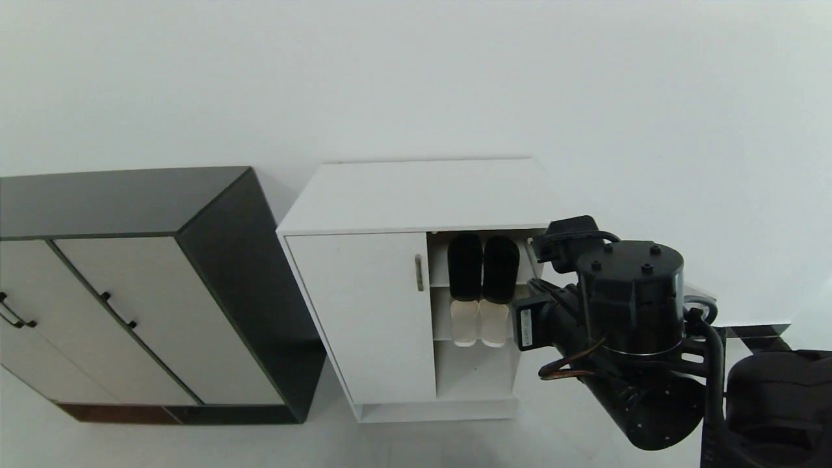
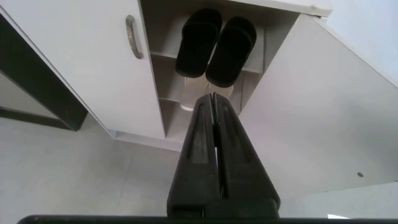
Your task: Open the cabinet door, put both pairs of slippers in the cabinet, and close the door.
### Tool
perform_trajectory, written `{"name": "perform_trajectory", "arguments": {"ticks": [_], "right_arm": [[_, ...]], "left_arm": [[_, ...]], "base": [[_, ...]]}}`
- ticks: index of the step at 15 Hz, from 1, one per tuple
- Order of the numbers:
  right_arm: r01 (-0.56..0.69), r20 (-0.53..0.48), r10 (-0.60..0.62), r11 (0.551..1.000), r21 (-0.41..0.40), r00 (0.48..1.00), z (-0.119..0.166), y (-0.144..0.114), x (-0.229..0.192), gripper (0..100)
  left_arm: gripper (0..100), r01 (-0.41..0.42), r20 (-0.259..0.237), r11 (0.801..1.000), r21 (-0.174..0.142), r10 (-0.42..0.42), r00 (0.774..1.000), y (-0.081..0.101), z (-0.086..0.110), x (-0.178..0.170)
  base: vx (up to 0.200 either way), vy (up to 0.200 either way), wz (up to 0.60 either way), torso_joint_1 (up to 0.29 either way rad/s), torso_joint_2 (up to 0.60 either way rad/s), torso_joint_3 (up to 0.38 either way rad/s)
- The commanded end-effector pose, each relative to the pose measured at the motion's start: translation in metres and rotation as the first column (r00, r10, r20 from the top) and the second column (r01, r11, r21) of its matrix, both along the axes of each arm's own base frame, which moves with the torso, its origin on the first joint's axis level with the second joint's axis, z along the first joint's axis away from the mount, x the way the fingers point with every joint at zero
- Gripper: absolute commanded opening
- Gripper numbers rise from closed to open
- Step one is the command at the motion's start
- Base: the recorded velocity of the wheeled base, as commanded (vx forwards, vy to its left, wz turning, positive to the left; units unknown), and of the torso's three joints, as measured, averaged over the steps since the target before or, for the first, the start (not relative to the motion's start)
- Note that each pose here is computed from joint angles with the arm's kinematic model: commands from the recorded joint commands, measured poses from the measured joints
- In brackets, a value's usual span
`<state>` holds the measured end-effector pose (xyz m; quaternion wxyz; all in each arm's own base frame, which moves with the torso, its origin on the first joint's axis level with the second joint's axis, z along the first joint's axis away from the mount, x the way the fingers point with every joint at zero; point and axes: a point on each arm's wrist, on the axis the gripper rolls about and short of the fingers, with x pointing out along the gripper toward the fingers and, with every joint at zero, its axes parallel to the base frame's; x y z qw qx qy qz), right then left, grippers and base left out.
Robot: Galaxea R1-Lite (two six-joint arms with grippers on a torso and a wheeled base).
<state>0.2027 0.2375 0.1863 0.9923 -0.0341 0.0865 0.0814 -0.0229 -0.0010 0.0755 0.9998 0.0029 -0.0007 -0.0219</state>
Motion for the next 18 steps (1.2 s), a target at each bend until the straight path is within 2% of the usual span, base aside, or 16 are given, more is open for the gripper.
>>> {"name": "perform_trajectory", "arguments": {"ticks": [1, 7, 9, 10, 12, 17, 18], "right_arm": [[0.000, 0.001, 0.000, 1.000, 0.001, 1.000, 0.000, 0.000, 0.000, 0], [0.025, 0.003, -0.025, 0.999, -0.024, 1.000, 0.000, -0.008, 0.006, 0], [0.055, 0.012, -0.054, 0.997, -0.051, 0.998, 0.002, -0.019, 0.015, 0], [0.026, 0.010, -0.026, 0.999, -0.037, 1.000, 0.005, -0.023, 0.022, 0], [-0.014, 0.018, 0.014, 1.000, 0.009, 1.000, 0.016, -0.036, 0.049, 0], [0.024, 0.028, -0.025, 0.998, 0.061, 0.999, 0.022, -0.061, 0.117, 0], [0.033, 0.028, -0.035, 0.997, 0.063, 0.999, 0.019, -0.063, 0.129, 0]], "left_arm": [[0, 0.001, -0.001, 1.000, 0.000, -0.001, 1.000, 0.000, 0.000, 0.000], [0, 0.001, -0.001, 1.000, 0.000, -0.001, 1.000, 0.000, 0.000, 0.000], [0, 0.001, -0.001, 1.000, 0.000, -0.001, 1.000, 0.000, 0.000, 0.000], [0, 0.001, -0.001, 1.000, 0.000, -0.001, 1.000, 0.000, 0.000, 0.000], [0, 0.001, -0.001, 1.000, 0.000, -0.001, 1.000, 0.000, 0.000, 0.000], [0, -0.001, -0.001, 1.000, 0.000, 0.001, 1.000, 0.000, 0.000, 0.000], [0, 0.001, -0.001, 1.000, 0.000, -0.001, 1.000, 0.000, 0.000, 0.000]], "base": [[0.000, 0.000, -0.60, 0.002, -0.01, -0.002], [0.000, 0.000, -0.60, 0.010, 0.00, 0.004], [0.000, 0.000, 0.00, 0.000, 0.00, 0.000], [0.000, 0.000, 0.00, 0.000, 0.00, 0.000], [0.000, 0.000, 0.00, 0.000, 0.00, 0.000], [0.000, 0.000, 0.00, 0.000, 0.00, 0.000], [-0.200, 0.000, 0.00, 0.002, 0.00, 0.002]]}}
